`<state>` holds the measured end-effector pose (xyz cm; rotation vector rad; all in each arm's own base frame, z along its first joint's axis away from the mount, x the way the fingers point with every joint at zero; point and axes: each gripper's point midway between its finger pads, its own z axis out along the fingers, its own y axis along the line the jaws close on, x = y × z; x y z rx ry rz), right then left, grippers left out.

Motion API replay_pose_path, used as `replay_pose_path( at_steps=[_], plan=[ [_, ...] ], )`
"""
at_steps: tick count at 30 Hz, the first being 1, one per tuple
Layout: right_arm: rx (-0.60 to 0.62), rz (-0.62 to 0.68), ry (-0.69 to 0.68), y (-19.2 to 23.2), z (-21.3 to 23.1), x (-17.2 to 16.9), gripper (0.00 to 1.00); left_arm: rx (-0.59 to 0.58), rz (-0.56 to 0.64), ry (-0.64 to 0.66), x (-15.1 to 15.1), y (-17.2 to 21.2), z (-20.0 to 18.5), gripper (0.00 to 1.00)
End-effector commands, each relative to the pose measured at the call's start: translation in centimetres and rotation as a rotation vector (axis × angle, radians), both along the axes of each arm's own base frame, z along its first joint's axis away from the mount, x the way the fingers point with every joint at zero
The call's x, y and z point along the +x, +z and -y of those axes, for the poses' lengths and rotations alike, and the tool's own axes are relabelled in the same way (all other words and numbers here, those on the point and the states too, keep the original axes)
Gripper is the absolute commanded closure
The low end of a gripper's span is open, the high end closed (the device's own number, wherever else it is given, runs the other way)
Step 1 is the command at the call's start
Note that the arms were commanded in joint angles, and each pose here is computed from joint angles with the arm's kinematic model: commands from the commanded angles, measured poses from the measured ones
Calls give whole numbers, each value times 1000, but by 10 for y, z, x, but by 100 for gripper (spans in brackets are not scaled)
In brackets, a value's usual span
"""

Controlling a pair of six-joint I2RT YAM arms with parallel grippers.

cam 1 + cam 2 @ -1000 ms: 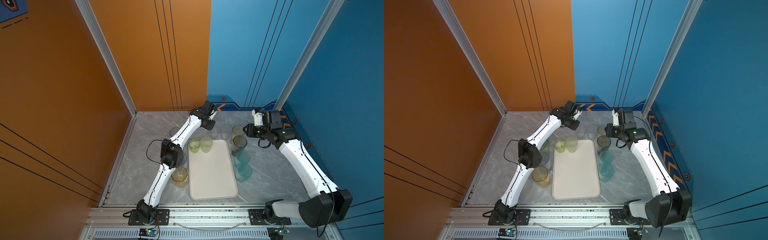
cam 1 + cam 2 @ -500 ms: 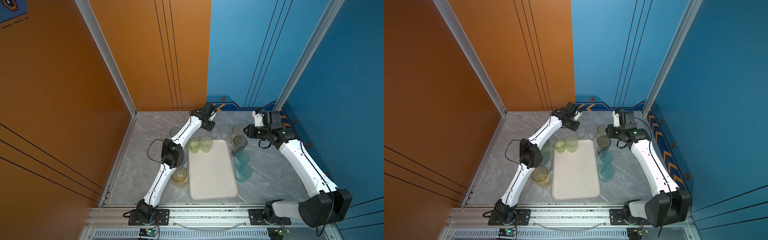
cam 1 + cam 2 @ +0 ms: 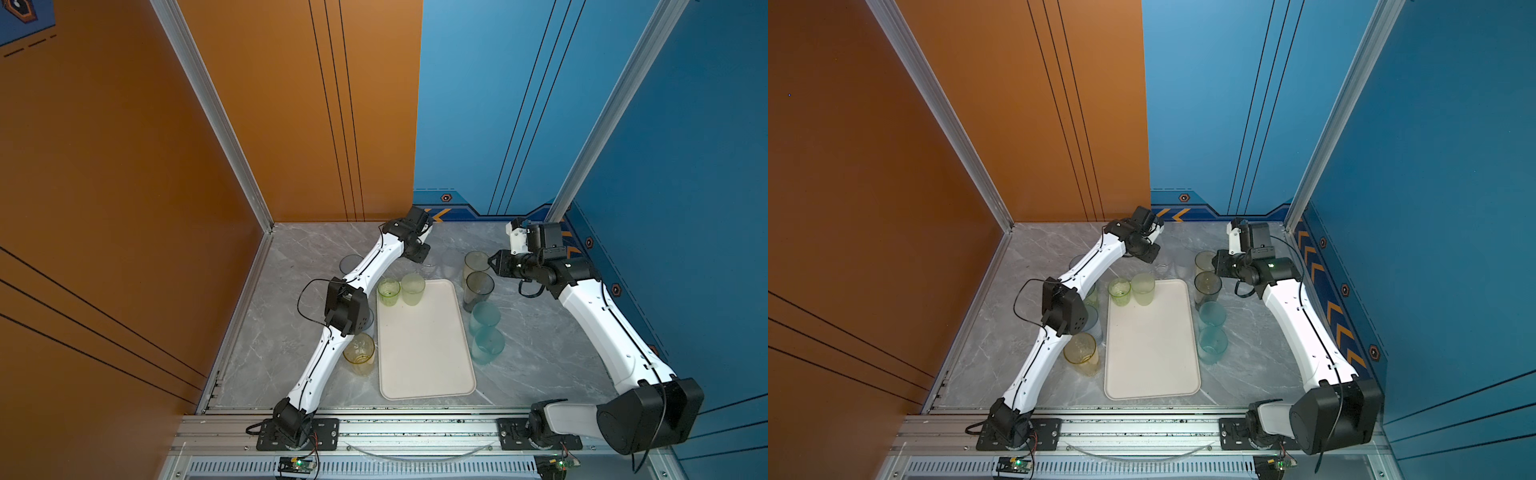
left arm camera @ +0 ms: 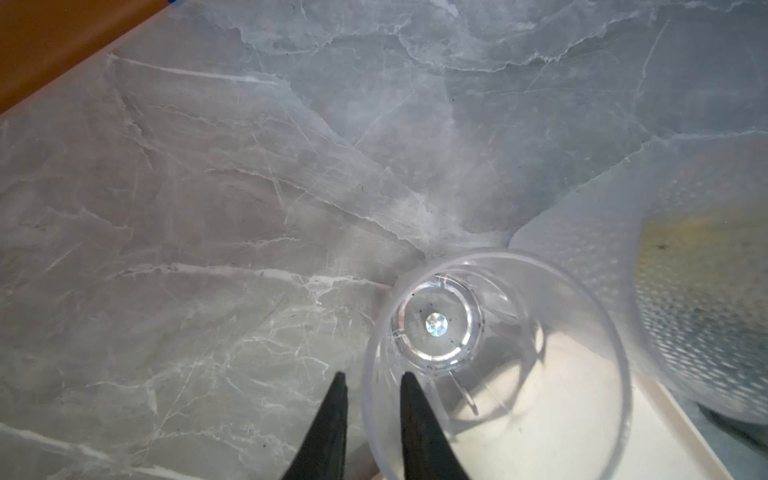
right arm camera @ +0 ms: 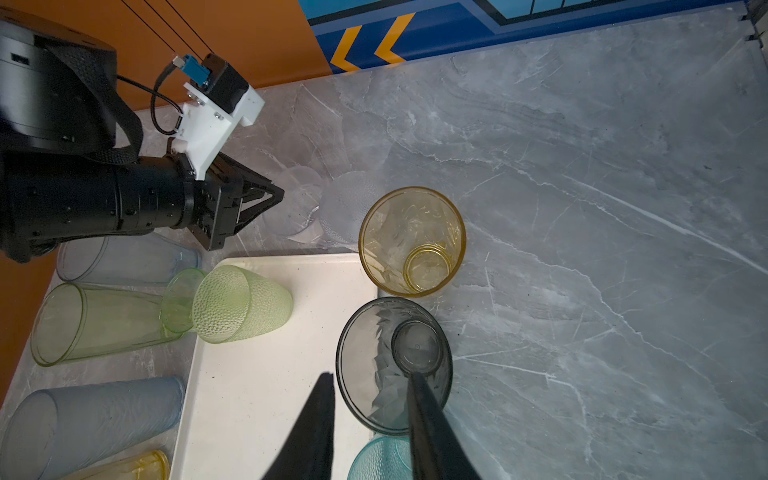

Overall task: Place the glasses into the tray
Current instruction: 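Lower the left gripper into the clear plastic cup rim and close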

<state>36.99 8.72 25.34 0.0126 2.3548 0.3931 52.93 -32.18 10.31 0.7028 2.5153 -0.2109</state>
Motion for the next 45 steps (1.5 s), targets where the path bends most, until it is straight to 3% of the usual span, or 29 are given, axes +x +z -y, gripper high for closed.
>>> replay_pose_path(
  at_steps=[1,5,8,19,35,45],
  plan=[
    [4,-2,16,0,1,-5,71,-17,4,13,7,-2,-2,77],
    [9,-2,15,-1,1,-5,71,-15,0,18,9,-5,-4,80],
    [9,-3,13,-2,2,-5,71,-19,-3,19,9,-7,-4,89],
    [18,-4,12,-2,2,-3,71,-30,-7,11,8,-3,-5,93],
    [24,10,6,5,4,-11,71,-118,33,-21,3,35,12,96],
    [29,22,4,10,4,-18,71,-107,64,-33,-3,56,9,96]
  ],
)
